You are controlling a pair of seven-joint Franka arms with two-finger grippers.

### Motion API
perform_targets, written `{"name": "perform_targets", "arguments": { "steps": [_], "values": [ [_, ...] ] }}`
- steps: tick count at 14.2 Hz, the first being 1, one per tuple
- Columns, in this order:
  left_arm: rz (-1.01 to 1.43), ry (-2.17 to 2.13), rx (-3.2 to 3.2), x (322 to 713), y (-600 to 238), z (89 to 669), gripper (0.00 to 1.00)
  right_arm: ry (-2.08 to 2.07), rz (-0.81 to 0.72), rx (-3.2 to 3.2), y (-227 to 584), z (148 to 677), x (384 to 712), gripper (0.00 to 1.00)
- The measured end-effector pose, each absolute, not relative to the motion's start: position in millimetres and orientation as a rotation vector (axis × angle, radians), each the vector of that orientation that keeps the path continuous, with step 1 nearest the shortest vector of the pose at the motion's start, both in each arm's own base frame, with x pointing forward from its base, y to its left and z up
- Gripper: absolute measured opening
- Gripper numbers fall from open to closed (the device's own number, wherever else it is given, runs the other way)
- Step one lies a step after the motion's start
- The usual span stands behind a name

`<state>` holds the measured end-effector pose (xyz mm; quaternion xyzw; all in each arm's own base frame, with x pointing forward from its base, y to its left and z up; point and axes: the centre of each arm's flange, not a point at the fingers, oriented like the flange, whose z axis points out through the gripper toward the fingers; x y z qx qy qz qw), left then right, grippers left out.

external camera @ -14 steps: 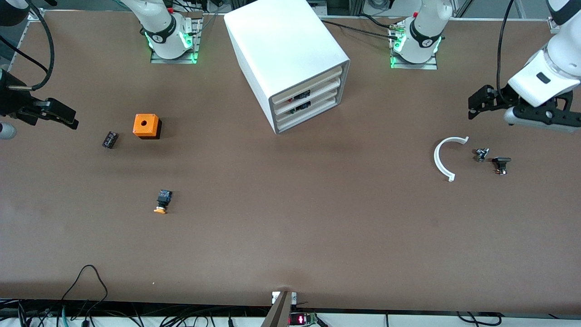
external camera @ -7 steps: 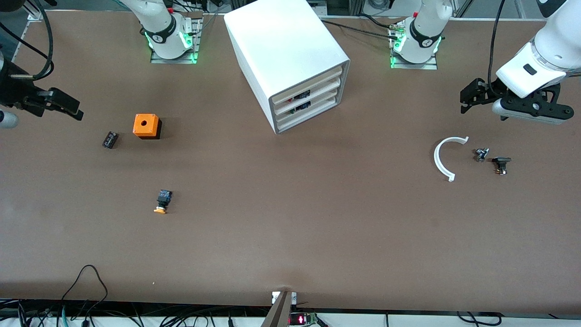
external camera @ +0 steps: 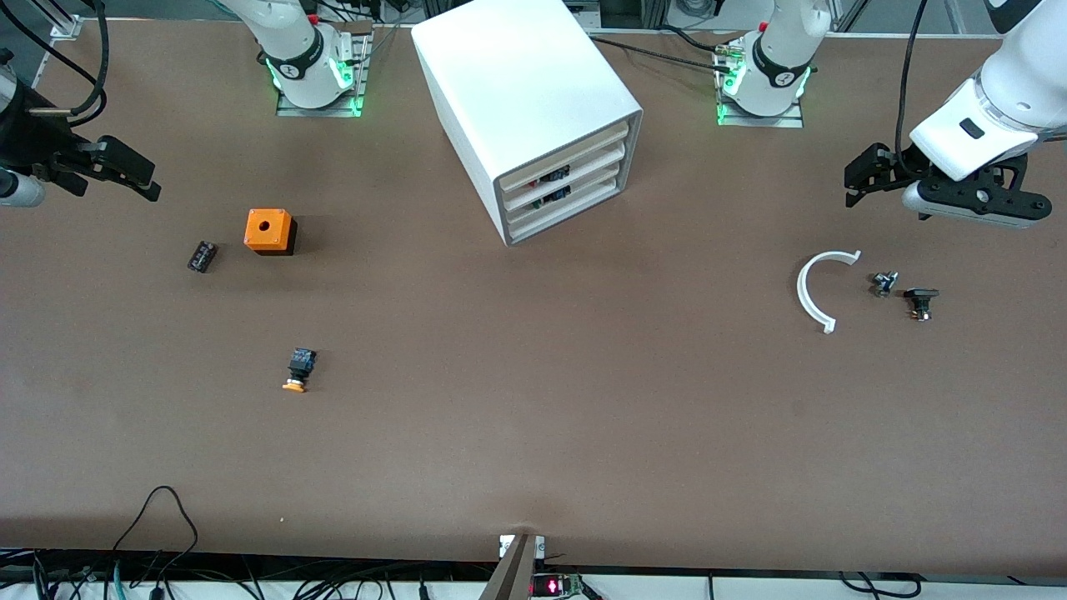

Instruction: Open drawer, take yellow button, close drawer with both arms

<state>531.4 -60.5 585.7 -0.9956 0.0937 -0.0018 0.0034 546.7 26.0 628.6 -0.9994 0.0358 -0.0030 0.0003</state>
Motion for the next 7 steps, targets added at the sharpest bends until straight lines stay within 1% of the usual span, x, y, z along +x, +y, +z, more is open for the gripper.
{"name": "perform_targets", "arguments": {
  "steps": [7],
  "values": [
    [-0.011, 0.303, -3.120, 531.2, -63.9, 587.3, 1.00, 0.096, -0.014, -3.143, 31.1, 629.4, 546.7, 1.00]
  ]
}}
